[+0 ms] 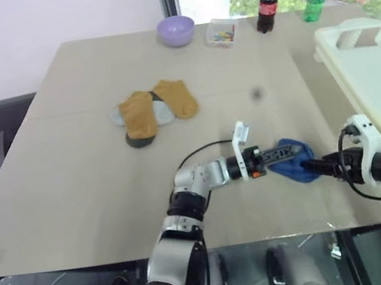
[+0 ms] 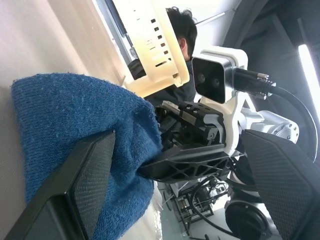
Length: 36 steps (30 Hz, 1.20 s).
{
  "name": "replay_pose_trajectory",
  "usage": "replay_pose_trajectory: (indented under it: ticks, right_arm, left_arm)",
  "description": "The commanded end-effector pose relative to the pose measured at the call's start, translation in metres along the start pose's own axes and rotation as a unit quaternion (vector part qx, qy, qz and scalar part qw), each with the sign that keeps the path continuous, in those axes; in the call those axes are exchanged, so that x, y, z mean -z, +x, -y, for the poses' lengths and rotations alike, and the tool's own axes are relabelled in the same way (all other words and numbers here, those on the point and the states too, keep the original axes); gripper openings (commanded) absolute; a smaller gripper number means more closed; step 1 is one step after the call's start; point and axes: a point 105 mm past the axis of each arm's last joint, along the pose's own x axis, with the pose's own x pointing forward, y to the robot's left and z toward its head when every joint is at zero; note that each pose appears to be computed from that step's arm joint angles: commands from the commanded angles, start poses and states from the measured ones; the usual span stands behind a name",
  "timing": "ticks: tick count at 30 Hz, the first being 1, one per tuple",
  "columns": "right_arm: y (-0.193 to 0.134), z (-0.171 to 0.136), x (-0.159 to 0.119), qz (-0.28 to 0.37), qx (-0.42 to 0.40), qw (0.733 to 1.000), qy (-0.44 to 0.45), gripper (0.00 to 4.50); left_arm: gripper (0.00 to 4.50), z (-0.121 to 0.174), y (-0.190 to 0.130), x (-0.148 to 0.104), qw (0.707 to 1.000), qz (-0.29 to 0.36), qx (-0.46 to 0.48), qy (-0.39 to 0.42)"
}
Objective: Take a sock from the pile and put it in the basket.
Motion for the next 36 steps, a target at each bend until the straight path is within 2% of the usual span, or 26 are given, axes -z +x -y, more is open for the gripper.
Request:
replay_pose_trajectory:
  ticks: [1, 8, 12, 15, 17, 19, 21, 23, 26, 28, 32, 36]
  right_arm:
    - [0.005, -0.007, 0.023, -0.037, -0.024, 0.998, 0.032, 3.1]
    - [0.012, -0.019, 0.028, -0.017, -0.075, 0.992, 0.098, 0.13]
    - [0.017, -0.022, 0.025, -0.005, -0.084, 0.989, 0.119, 0.05]
    - [0.017, -0.021, 0.022, 0.0, -0.082, 0.989, 0.122, 0.05]
    - [0.016, -0.02, 0.02, 0.004, -0.082, 0.989, 0.122, 0.05]
    - [0.014, -0.018, 0.015, 0.016, -0.086, 0.988, 0.128, 0.05]
    - [0.012, -0.016, 0.012, 0.02, -0.084, 0.988, 0.128, 0.05]
    - [0.013, -0.013, 0.008, 0.023, -0.077, 0.988, 0.13, 0.05]
    - [0.016, -0.012, 0.005, 0.022, -0.072, 0.989, 0.126, 0.05]
    - [0.018, -0.012, 0.003, 0.024, -0.069, 0.99, 0.124, 0.05]
    - [0.024, -0.008, -0.01, 0.047, -0.063, 0.988, 0.136, 0.05]
    - [0.028, -0.027, -0.026, 0.062, -0.115, 0.982, 0.134, 0.05]
  left_arm:
    - [4.36, -0.002, 0.003, 0.006, 1.0, -0.001, 0.002, -0.008]
    - [4.36, -0.002, 0.003, 0.007, 1.0, -0.002, 0.003, -0.008]
    - [4.36, -0.002, 0.003, 0.007, 1.0, -0.001, 0.002, -0.005]
    - [4.36, -0.007, 0.001, 0.006, 0.999, -0.008, -0.025, 0.025]
    - [4.36, -0.008, 0.0, 0.008, 0.995, -0.033, -0.046, 0.08]
    - [4.36, -0.007, -0.005, 0.0, 0.985, -0.026, -0.077, 0.152]
    - [4.36, -0.011, -0.015, -0.013, 0.96, -0.008, -0.129, 0.249]
    - [4.36, -0.006, -0.03, -0.023, 0.908, 0.001, -0.159, 0.387]
    - [4.36, 0.001, -0.048, -0.027, 0.841, 0.012, -0.184, 0.508]
    - [4.36, 0.005, -0.06, -0.021, 0.801, 0.011, -0.176, 0.571]
    - [4.36, -0.008, -0.075, -0.007, 0.775, -0.013, -0.194, 0.601]
    - [4.36, -0.018, -0.078, 0.004, 0.763, -0.004, -0.198, 0.615]
